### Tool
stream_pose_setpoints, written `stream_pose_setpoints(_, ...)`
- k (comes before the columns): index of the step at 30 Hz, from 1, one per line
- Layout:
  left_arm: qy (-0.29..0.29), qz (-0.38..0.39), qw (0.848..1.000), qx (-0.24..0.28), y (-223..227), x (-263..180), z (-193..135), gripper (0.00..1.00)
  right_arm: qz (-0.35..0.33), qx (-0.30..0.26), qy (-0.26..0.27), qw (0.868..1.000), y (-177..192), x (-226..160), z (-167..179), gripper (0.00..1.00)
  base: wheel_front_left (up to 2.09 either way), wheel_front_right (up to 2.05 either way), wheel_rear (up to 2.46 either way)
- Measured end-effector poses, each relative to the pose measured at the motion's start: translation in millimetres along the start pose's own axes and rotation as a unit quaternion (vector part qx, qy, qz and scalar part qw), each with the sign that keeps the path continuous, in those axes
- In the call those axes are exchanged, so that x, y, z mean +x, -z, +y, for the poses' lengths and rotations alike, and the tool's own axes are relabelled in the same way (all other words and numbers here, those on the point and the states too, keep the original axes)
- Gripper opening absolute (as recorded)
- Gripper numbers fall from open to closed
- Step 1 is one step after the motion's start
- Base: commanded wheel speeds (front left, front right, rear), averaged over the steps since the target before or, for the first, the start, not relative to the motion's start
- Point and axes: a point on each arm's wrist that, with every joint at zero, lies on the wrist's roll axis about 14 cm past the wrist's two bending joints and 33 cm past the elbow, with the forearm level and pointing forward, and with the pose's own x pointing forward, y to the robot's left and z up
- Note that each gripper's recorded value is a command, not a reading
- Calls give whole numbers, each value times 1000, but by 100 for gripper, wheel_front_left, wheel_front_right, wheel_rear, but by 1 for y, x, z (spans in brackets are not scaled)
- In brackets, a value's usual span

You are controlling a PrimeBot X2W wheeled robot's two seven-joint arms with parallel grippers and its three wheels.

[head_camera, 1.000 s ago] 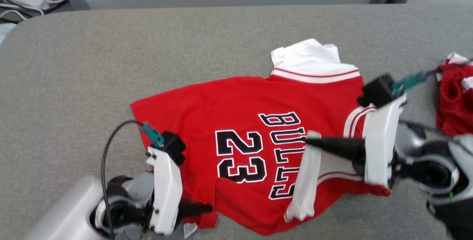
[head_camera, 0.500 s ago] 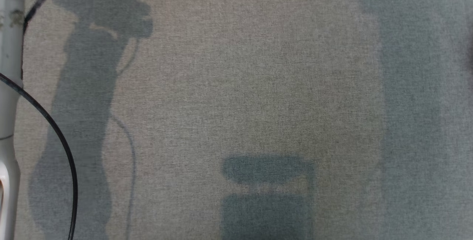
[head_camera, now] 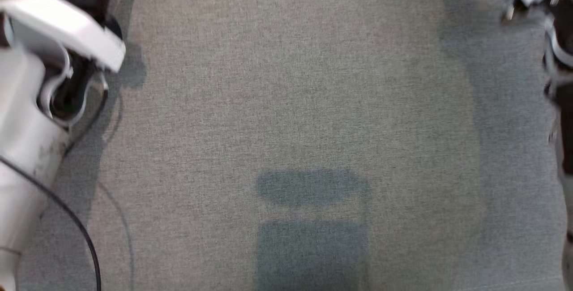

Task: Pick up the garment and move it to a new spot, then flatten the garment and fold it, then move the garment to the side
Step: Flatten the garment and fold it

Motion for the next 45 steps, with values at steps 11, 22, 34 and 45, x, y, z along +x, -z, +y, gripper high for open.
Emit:
stream_pose_setpoints(11, -39, 15, 999, -31, 39, -67, -1, 0, 64, 62, 4, 996, 70, -68, -7, 0, 0, 0, 0)
stream_pose_setpoints(22, -76, 2, 996, -56, 43, -131, -8, 0, 90, 88, -10, 992, 100, -122, 15, 0, 0, 0, 0)
stream_pose_setpoints(34, -100, 4, 992, -71, 71, -196, -28, 0, 117, 117, -30, 986, 141, -183, 38, 0, 0, 0, 0)
stream_pose_setpoints(45, -124, -1, 989, -83, 86, -230, -29, 0, 144, 141, -35, 979, 167, -212, 43, 0, 0, 0, 0)
